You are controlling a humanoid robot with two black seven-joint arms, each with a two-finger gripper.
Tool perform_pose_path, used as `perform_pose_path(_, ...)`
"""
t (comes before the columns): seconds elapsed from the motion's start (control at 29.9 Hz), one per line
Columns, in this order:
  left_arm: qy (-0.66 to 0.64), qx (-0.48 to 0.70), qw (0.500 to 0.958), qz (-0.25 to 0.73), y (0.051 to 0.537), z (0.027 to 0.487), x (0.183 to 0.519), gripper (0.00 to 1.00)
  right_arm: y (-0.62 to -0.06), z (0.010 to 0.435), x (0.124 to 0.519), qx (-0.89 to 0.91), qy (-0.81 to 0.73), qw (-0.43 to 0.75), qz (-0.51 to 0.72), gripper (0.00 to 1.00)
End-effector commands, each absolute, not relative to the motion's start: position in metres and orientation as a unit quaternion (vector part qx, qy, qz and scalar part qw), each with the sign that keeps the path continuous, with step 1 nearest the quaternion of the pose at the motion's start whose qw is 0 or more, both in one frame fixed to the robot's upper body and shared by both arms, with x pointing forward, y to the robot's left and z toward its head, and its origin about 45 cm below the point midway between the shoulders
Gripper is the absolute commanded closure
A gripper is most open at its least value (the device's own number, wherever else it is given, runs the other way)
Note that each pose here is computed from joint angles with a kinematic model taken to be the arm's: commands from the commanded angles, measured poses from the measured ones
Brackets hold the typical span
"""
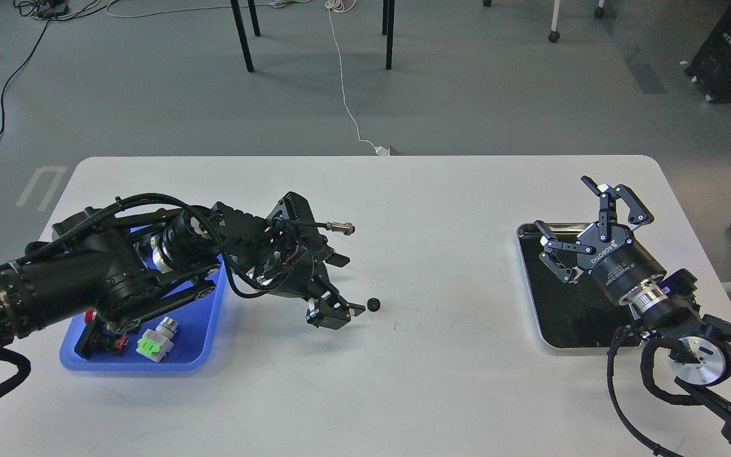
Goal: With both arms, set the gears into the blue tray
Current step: 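Reach the left gripper to the black part and grasp it, then lift the black part and carry it over the blue tray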
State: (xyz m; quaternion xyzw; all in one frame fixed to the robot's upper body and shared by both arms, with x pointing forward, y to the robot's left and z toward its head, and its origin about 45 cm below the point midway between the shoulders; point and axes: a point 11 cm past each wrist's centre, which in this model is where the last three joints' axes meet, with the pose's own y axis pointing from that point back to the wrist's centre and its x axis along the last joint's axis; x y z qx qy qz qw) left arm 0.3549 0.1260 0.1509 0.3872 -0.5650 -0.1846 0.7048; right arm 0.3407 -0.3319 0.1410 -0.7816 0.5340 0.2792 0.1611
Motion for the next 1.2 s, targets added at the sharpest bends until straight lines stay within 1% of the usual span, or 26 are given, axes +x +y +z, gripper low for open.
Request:
perform_pose_path(0.0,-0.566,0.38,0.706,-0.189,0.116,0.148,0.352,0.09,-0.332,0.142,0.341,-0.782,0.534,0.161,0.279,0.02)
perform_pose_path(0.2,-0.559,0.385,0.706,-0.202,0.108,0.135,0.35,0.16,-0.334,0.142,0.341,-0.782,0.535,0.16,0.278,0.02)
perform_pose_path(0.33,-0.56,0.382,0.707,-0.201,0.104,0.132,0.348,0.18,-0.335,0.141,0.34,-0.781,0.536,0.159,0.278,0.02)
perform_pose_path(0.53,-0.56,0.381,0.708,-0.2,0.097,0.128,0.349,0.27,-0.334,0.142,0.34,-0.782,0.535,0.16,0.278,0.02)
perform_pose_path(0.67,-0.56,0.378,0.71,-0.199,0.092,0.126,0.348,0.28,-0.334,0.142,0.34,-0.782,0.535,0.16,0.278,0.02)
perform_pose_path(0.97,-0.556,0.388,0.708,-0.197,0.097,0.121,0.352,0.34,-0.334,0.142,0.34,-0.782,0.535,0.16,0.278,0.02)
perform_pose_path(1.17,-0.55,0.389,0.712,-0.198,0.1,0.116,0.349,0.36,-0.334,0.141,0.34,-0.782,0.535,0.159,0.278,0.02)
